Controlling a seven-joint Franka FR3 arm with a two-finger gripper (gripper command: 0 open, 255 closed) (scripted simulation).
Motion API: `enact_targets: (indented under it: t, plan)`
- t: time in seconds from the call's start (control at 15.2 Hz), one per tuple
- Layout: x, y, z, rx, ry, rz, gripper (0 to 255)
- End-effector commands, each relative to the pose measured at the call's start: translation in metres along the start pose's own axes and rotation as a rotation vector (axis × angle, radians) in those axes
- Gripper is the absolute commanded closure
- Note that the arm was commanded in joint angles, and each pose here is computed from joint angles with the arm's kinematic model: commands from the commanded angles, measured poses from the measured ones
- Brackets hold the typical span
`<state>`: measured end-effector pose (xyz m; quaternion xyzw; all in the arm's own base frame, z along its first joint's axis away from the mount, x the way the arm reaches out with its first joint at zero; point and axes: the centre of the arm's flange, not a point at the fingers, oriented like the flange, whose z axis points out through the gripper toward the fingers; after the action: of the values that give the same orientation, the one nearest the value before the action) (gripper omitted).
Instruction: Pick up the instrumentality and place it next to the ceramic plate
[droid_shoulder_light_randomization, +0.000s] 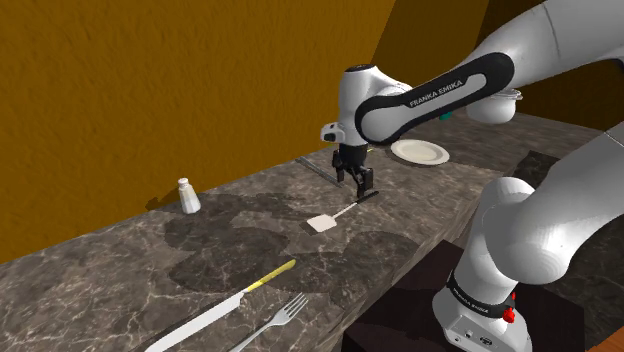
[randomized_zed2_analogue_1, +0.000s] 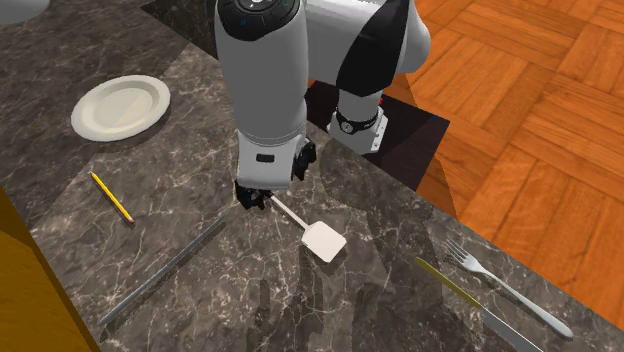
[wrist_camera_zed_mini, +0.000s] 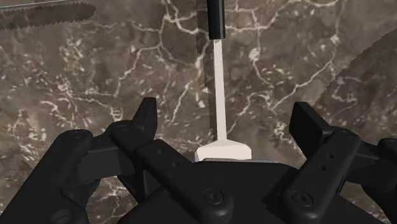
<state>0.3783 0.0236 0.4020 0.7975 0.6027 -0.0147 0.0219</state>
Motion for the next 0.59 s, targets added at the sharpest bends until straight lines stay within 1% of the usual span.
enact_targets:
  t: [0.0,0.53]
  plan:
    - [0.004,0.000,0.023,0.011,-0.015,-0.103,0]
    - [0.003,-0.001,0.063,0.011,-0.015,-0.103,0]
